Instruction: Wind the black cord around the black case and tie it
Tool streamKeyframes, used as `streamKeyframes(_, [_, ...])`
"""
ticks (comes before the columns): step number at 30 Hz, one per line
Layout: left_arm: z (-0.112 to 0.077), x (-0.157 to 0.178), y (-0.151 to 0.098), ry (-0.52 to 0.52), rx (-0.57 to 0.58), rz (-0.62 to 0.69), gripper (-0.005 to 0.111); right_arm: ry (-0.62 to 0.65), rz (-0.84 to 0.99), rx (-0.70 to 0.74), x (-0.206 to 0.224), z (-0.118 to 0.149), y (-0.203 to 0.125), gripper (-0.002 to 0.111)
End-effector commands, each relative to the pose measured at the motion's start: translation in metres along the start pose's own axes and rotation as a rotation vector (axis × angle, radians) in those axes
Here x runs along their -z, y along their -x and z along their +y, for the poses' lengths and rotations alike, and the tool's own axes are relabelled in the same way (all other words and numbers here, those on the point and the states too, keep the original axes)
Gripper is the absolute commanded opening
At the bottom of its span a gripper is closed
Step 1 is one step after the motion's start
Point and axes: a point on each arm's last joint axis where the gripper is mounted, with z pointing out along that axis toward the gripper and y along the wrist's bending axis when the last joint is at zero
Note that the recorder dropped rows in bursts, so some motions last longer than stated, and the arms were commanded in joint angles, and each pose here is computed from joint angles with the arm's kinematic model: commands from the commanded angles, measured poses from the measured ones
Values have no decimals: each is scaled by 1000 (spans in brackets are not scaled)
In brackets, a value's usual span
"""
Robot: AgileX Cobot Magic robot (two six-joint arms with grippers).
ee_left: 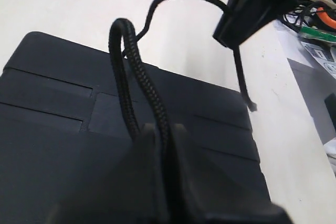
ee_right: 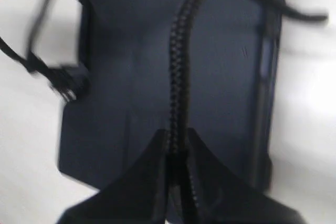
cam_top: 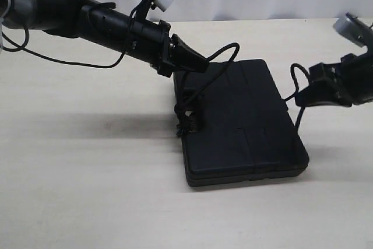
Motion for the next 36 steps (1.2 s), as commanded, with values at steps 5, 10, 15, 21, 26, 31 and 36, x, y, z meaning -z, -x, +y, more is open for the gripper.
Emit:
streamKeyframes(5, [-8, 2, 3, -58, -67, 1, 0, 151, -345, 36, 9, 8, 26, 4])
streamKeyframes(10, [-12, 2, -1, -110, -126, 19, 0, 215, -531, 67, 17, 14, 41, 4])
streamKeyframes(15, [-11, 1, 3, -107, -126, -30, 0, 429, -558, 141, 11, 41, 34, 4])
streamKeyframes(21, [4, 0, 6, 57, 33, -72, 0, 428, -561, 450, -4, 60, 24, 4])
streamKeyframes(26, [-1, -7, 5, 41, 54, -62, 0, 439, -666, 816, 3, 70, 24, 4])
streamKeyframes(31, [-15, -20, 8, -25, 33, -52, 0, 436, -679, 833, 6, 72, 29, 4])
streamKeyframes(36, [-24, -32, 10, -51, 19, -40, 0, 425, -682, 836, 7, 72, 31, 4])
